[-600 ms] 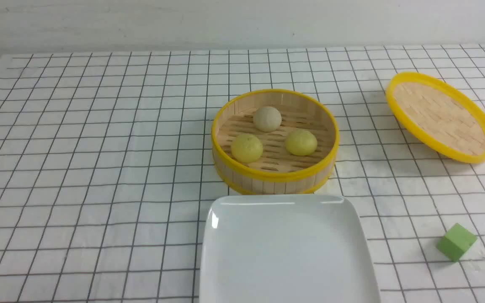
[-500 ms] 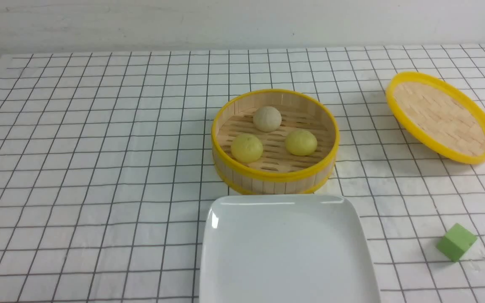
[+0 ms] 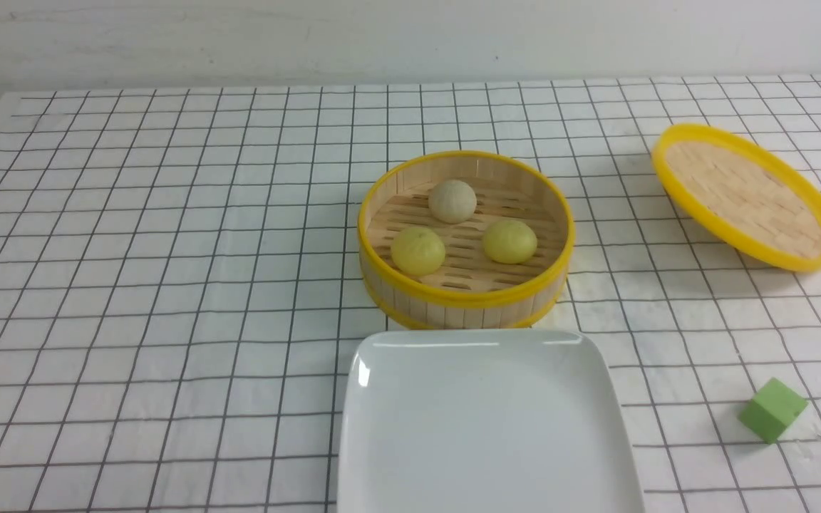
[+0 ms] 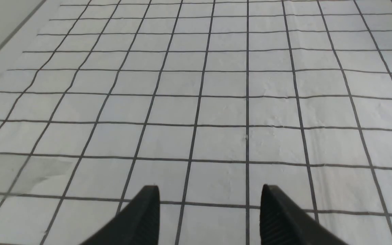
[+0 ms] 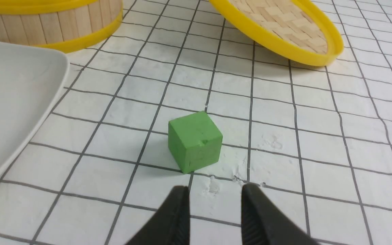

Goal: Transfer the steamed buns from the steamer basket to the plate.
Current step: Use the right arm to grab the steamed stuffed bun that is closest to it

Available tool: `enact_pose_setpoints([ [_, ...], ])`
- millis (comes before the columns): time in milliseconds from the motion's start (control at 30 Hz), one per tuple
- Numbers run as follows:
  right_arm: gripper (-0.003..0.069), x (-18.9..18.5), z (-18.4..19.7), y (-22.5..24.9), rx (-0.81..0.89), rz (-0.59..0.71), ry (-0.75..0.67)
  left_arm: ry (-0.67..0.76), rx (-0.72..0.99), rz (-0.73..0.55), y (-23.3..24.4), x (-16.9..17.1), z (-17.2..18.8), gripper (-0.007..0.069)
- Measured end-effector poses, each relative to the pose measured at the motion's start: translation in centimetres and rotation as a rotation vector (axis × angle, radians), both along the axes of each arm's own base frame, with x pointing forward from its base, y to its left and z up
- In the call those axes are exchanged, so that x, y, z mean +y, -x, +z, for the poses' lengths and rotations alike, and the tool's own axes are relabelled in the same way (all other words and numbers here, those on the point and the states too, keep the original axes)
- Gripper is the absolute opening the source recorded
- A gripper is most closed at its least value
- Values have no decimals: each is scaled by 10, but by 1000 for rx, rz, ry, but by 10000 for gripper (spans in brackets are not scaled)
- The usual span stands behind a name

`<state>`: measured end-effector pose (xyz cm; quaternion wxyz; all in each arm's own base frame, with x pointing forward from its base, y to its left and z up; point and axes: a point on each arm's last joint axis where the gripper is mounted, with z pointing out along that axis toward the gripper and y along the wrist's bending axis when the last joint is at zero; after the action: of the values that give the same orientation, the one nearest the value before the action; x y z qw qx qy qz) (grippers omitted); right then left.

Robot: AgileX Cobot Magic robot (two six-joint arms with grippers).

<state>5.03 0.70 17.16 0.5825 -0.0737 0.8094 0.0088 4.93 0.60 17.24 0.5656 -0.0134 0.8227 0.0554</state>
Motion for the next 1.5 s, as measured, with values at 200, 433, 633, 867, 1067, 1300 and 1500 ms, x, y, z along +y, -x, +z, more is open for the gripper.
enact_pose_setpoints([
  [200, 240, 0, 0, 0, 0, 0, 0, 0, 0, 0, 0, 0, 0, 414],
  [433, 240, 2, 9, 0, -31, -18, -119, 0, 0, 0, 0, 0, 0, 414],
  [633, 240, 5, 71, 13, -162, 11, -216, 0, 0, 0, 0, 0, 0, 414],
  [867, 240, 8, 150, 54, -295, 82, -282, 0, 0, 0, 0, 0, 0, 414],
  [1067, 240, 12, 167, 64, -353, 129, -380, 0, 0, 0, 0, 0, 0, 414],
  [1300, 240, 16, 168, 66, -345, 174, -466, 0, 0, 0, 0, 0, 0, 414],
  [1500, 240, 16, 169, 66, -343, 178, -477, 0, 0, 0, 0, 0, 0, 414],
])
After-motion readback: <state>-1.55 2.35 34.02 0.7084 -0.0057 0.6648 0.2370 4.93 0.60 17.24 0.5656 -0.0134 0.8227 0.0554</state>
